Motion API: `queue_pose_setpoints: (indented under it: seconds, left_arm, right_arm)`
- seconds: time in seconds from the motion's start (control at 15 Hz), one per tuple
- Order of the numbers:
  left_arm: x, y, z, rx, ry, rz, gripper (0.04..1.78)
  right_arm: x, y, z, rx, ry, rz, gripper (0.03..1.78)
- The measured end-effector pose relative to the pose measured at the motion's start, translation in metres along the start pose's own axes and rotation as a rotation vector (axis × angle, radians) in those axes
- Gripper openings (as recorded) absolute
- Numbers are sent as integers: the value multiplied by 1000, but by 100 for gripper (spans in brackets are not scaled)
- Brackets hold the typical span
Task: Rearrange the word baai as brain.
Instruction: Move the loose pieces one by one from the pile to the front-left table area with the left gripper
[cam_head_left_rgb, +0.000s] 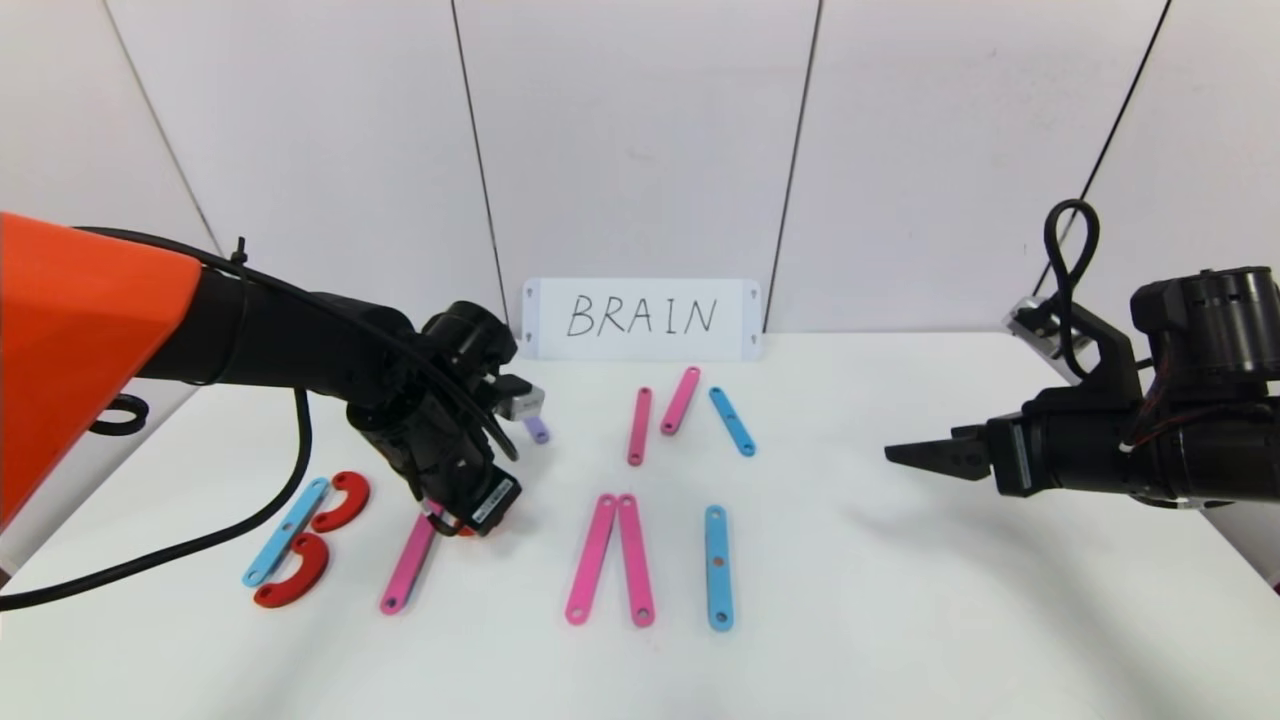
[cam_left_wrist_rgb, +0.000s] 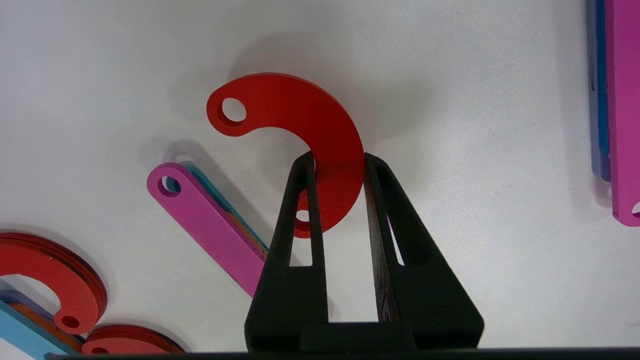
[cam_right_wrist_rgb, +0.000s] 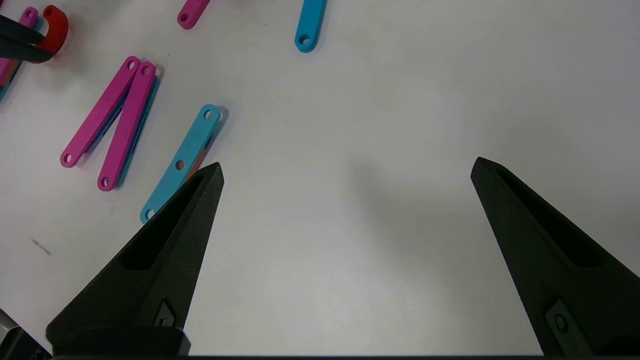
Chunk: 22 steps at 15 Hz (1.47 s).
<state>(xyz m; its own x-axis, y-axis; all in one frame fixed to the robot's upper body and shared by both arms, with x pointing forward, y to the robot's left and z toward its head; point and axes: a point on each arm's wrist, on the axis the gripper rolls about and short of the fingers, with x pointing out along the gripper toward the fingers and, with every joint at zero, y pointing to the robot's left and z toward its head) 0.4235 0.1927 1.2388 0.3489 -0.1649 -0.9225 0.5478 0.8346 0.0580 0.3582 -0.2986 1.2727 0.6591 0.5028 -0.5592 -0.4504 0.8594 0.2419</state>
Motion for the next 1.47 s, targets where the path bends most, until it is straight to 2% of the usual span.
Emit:
queue_pose_setpoints:
  seconds: [0.53,1.47]
  left_arm:
    - [1,-1,-3,-54,18,2,29]
    - [5,6,-2,-57,26,27,29]
  right_arm:
    - [0,0,0,1,1,0,173]
    - [2,-1,-1,-2,6,0,173]
